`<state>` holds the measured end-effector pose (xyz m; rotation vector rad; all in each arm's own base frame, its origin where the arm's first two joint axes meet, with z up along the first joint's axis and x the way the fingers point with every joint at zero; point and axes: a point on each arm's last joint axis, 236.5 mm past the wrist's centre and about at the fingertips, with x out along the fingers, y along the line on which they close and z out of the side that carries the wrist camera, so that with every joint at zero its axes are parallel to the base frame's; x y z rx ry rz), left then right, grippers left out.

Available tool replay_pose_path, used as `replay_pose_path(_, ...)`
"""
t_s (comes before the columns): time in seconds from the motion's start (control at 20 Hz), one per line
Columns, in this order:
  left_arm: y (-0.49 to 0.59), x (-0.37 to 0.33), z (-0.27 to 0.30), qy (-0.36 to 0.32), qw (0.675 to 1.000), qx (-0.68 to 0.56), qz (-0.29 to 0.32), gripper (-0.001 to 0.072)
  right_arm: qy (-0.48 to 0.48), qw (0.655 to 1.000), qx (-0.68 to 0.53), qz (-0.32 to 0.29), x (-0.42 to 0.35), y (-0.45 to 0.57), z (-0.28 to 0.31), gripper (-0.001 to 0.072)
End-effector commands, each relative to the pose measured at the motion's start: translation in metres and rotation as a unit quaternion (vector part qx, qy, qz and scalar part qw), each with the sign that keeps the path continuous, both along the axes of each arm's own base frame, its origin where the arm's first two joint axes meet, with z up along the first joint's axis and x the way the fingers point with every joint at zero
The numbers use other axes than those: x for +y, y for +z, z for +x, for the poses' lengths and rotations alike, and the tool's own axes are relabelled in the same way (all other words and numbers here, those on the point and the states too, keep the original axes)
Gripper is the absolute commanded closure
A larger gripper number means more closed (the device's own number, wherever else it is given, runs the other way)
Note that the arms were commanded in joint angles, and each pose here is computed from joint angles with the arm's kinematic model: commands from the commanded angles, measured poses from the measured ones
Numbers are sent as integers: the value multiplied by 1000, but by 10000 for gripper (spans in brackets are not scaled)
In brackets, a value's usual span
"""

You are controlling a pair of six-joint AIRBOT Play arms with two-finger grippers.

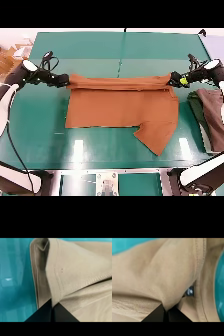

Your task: Fold the shirts.

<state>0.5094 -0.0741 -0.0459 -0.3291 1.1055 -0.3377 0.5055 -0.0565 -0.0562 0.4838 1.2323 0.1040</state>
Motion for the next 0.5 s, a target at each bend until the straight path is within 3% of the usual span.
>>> replay_pose_path(0.0, -12, -5, -11, -6, 1000, 18, 1, 686, 0, 999, 45, -28, -1, -11, -16, 700)
replay_pose_path(0.45, -39, -27, -25, -2, 997, 74, -10, 684, 0, 996, 79, -51, -1, -17, -28, 685)
